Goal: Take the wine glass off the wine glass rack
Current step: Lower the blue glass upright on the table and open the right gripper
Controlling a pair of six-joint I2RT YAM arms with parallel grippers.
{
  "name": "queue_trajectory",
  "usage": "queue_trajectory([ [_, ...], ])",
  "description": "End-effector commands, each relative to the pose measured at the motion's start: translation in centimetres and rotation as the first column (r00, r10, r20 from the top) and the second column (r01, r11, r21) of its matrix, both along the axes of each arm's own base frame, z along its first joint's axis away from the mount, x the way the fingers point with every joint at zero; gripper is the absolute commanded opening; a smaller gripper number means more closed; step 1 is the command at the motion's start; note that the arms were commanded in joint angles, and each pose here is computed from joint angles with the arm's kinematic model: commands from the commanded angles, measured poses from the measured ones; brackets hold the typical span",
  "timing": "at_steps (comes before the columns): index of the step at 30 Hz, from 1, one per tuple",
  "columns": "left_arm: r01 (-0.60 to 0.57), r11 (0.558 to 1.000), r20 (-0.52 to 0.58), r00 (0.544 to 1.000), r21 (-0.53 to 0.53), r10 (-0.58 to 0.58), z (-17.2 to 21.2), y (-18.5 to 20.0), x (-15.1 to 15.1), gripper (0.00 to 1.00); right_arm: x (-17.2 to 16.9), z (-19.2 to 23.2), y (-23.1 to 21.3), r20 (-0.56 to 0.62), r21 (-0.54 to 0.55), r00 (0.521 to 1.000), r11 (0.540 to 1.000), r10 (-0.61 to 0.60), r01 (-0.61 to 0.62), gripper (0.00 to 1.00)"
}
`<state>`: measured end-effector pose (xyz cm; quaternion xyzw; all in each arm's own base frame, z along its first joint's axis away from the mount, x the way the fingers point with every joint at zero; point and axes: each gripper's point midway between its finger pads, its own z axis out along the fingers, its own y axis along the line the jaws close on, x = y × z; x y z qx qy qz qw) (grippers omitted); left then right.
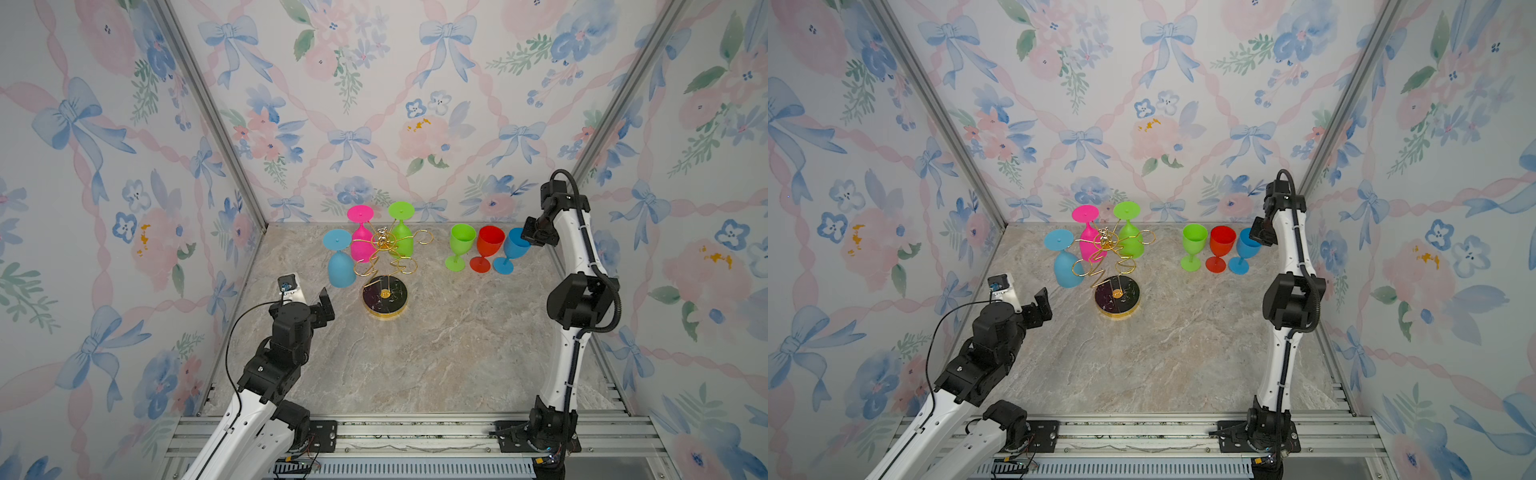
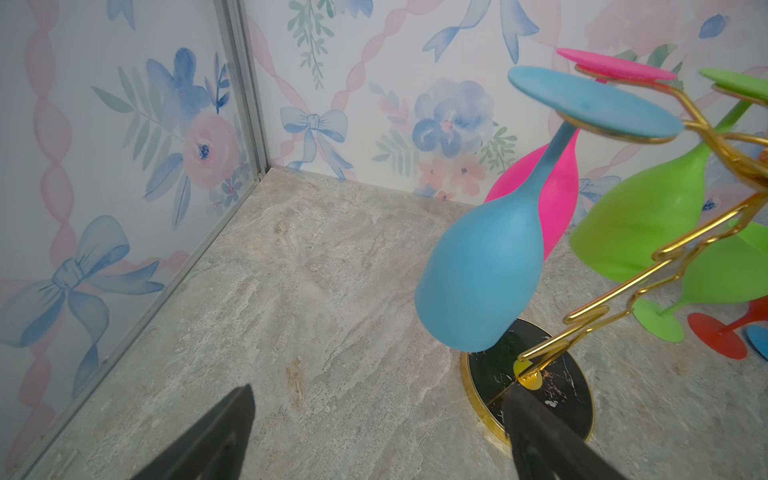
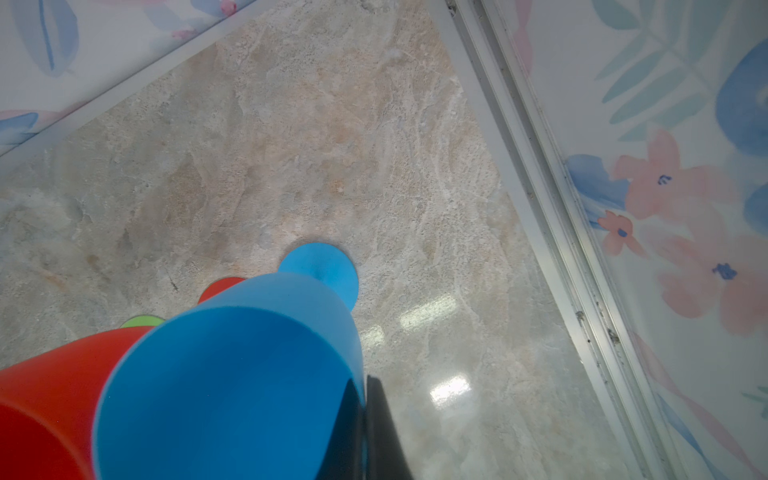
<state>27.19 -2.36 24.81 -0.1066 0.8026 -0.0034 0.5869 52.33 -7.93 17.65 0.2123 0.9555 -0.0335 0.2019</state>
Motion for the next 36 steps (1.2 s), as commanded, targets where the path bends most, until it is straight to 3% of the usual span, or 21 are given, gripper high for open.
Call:
queue_trajectory([
  [1, -0.002, 1.000, 0.014, 1.000, -0.019, 0.002, 0.0, 0.1, 0.0, 0.95, 0.6, 0.5, 0.0, 0.023, -0.013, 1.000, 1.000, -0.011, 0.012, 0.04],
  [19, -0.004, 1.000, 0.040, 0.999, -0.031, 0.005, 0.6, 0.3, -0.4, 0.96, 1.3, 3.7, 0.5, 0.139, 0.009, 0.990, 1.000, -0.027, 0.026, 0.23],
  [25, -0.008, 1.000, 0.040, 0.999, -0.030, 0.010, 0.6, 0.4, -0.4, 0.96, 0.3, 7.4, 0.2, 0.201, -0.058, 0.980, 0.998, -0.010, 0.022, 0.34],
  [29, -0.012, 0.999, 0.034, 0.999, -0.030, 0.013, 0.4, 0.4, -0.3, 0.96, -0.8, 10.3, 0.6, 0.256, -0.070, 0.967, 0.998, 0.012, 0.006, 0.36],
  [36, -0.020, 0.999, 0.025, 0.999, -0.036, 0.021, 0.2, 0.6, -0.1, 0.96, -4.1, 14.9, 3.9, 0.395, -0.113, 0.908, 0.989, 0.137, -0.100, 0.50],
])
